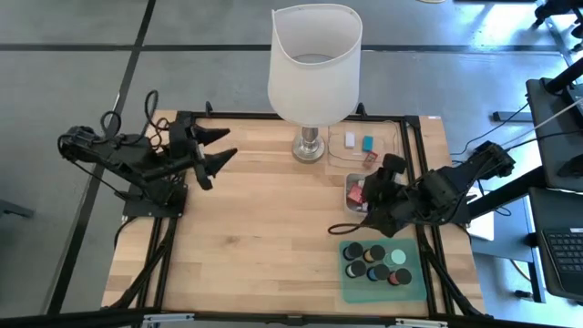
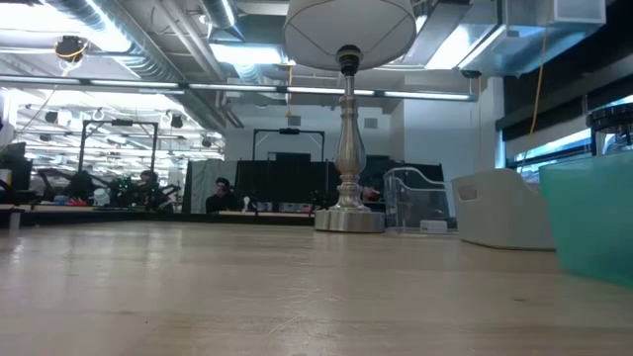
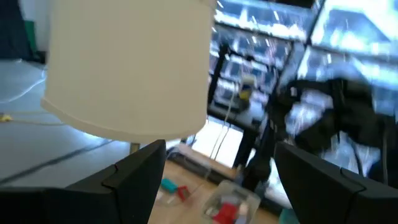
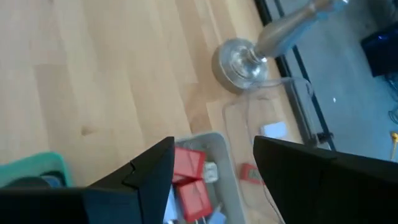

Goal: Pick & Place Office items
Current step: Put the pink charger adapter into the gray bin, then return to Home Position

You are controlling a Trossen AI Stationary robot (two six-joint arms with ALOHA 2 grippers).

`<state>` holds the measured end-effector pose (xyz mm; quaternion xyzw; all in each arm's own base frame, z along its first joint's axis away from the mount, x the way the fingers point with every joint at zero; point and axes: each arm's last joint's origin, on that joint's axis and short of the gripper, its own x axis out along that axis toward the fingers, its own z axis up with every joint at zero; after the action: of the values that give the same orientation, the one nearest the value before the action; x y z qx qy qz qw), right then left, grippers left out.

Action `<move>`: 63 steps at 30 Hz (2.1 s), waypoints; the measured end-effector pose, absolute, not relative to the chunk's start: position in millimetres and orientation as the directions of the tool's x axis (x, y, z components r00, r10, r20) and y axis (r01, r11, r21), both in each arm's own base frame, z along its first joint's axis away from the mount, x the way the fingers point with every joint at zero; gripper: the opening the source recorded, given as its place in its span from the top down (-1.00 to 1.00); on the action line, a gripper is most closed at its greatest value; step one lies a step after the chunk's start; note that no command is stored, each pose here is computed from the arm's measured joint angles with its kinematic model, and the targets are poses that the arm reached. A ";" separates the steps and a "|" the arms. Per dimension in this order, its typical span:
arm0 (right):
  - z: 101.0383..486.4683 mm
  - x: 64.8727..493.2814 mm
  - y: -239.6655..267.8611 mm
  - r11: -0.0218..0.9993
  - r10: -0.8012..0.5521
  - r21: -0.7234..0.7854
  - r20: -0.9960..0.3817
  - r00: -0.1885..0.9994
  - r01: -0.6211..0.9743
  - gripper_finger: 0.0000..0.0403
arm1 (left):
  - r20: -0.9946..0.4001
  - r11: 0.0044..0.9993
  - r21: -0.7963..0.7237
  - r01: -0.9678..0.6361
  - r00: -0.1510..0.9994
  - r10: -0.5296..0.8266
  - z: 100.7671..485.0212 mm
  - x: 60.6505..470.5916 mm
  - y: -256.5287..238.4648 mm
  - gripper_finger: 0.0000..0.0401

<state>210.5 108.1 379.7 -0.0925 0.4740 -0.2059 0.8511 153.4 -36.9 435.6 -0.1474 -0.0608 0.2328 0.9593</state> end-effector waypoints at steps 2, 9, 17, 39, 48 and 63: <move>381.3 205.0 104.2 0.891 -0.451 -0.358 -0.765 0.461 0.278 -0.10 | 0.019 0.873 -0.251 -0.418 0.900 0.436 431.7 154.4 -36.6 -0.48; 377.2 161.3 80.1 0.878 -0.458 -0.262 -0.702 0.546 0.400 -0.10 | -0.050 0.855 -0.280 -0.436 0.896 0.441 424.3 146.3 -29.6 -0.48; 354.9 129.9 62.3 0.955 -0.257 0.001 -0.501 0.826 0.298 -0.10 | -0.070 0.836 -0.278 -0.474 0.878 0.474 422.0 144.3 -24.1 -0.48; 260.4 79.1 11.6 0.878 -0.318 0.328 -0.147 0.937 0.349 -0.10 | -0.160 0.772 -0.238 -0.590 0.808 0.568 411.2 121.9 -10.0 -0.48; 215.7 86.1 8.1 0.817 -0.394 0.394 -0.150 0.907 0.420 -0.10 | -0.135 0.756 -0.190 -0.627 0.779 0.612 414.4 92.6 1.8 -0.48; 165.2 101.9 7.5 0.768 -0.422 0.515 -0.043 0.906 0.382 -0.10 | -0.123 0.711 -0.127 -0.692 0.722 0.681 415.0 82.9 9.8 -0.48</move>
<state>101.9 7.5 165.2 0.2655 -0.0377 -0.2139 0.9393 82.9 9.8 415.0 -0.0821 0.0335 0.3714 0.9242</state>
